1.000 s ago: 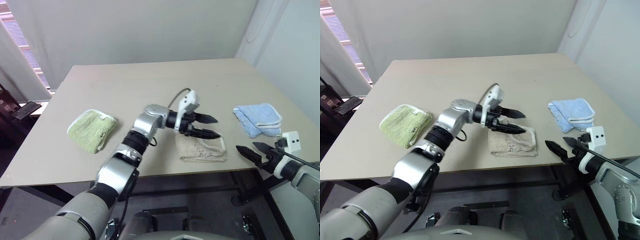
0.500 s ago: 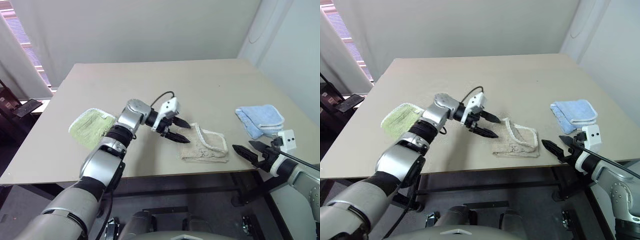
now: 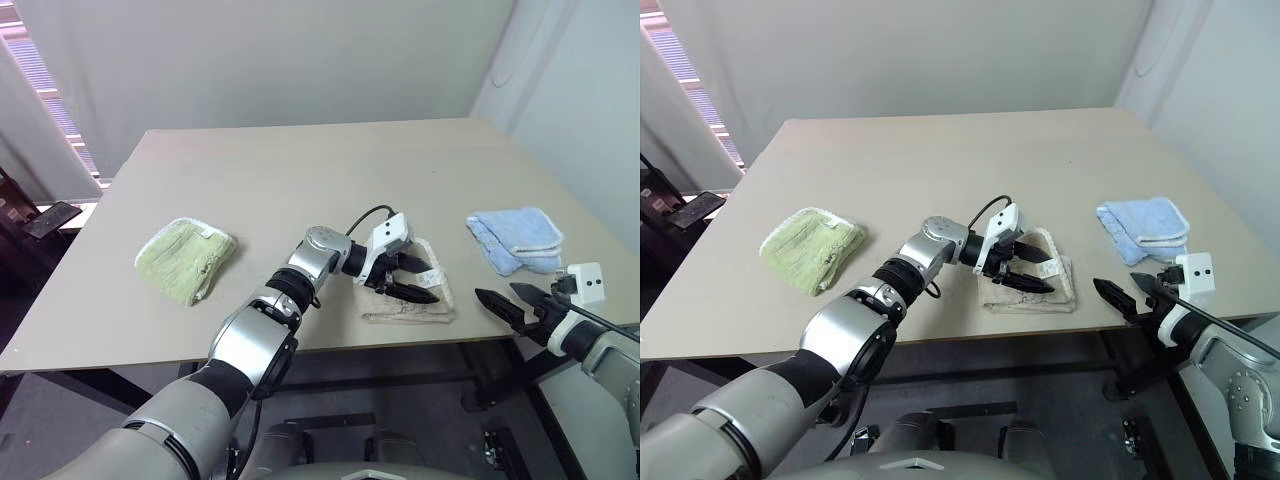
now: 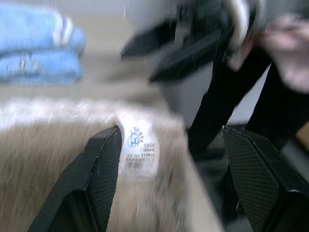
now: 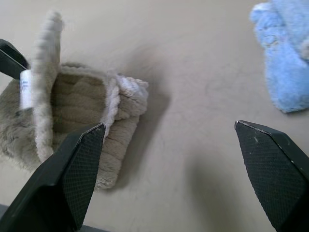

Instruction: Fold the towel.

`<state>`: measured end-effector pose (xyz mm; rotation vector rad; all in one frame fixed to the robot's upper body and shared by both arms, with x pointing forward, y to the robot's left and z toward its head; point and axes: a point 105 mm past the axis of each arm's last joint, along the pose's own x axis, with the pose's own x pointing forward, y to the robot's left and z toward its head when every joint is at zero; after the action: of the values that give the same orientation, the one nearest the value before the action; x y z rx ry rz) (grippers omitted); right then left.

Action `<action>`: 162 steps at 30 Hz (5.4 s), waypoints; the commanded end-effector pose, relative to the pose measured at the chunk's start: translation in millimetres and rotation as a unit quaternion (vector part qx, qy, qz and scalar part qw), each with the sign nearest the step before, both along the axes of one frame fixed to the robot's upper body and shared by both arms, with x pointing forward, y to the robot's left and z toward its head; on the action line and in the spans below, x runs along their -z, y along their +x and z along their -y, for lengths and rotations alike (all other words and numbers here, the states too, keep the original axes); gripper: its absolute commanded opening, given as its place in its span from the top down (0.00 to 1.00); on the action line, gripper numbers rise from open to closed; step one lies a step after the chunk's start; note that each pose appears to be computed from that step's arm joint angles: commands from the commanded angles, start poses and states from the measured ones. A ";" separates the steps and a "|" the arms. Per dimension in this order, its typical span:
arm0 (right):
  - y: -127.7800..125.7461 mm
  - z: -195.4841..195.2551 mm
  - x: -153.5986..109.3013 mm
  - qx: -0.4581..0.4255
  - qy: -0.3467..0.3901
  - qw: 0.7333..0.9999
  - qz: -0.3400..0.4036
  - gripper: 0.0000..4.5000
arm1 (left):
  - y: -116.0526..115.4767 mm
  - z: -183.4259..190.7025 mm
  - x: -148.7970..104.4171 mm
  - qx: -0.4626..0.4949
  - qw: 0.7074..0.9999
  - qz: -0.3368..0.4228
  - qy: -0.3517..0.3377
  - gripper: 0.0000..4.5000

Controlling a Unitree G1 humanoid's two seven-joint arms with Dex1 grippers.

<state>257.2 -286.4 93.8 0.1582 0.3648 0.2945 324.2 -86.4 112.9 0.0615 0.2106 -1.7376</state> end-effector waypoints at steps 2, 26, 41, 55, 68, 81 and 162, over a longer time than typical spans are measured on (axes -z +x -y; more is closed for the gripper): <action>5.6 -5.1 -14.9 -0.008 -0.001 0.999 0.031 0.00 | 8.4 -1.2 -21.3 -0.011 1.000 -0.004 -0.028 0.23; 30.6 -18.7 -53.0 -0.079 0.150 0.985 0.040 0.00 | 43.5 -107.0 -43.5 -0.174 0.960 -0.212 -0.062 0.01; 39.0 -13.2 -3.8 -0.103 0.198 0.956 -0.189 0.00 | 3.8 -167.9 -18.2 -0.238 0.907 -0.346 0.035 0.01; 43.7 -29.9 -1.3 -0.180 0.178 0.947 -0.200 0.00 | -32.6 -171.0 3.3 -0.244 0.899 -0.362 0.042 0.01; 36.9 -37.4 -93.1 -0.196 0.008 0.979 0.052 0.00 | -13.2 -141.0 -30.7 -0.266 0.961 -0.028 -0.067 0.01; 72.1 -88.3 -13.6 -0.192 0.009 0.979 0.063 0.00 | 12.1 -53.3 45.4 -0.220 0.969 0.108 -0.001 0.01; 44.8 -64.8 22.8 -0.190 0.257 0.907 -0.274 0.00 | -59.3 -195.4 10.9 -0.272 0.947 -0.169 0.025 0.18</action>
<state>298.7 -228.0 66.2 0.6980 0.8887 0.7005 264.4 114.5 88.4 -0.2663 0.5356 -1.1488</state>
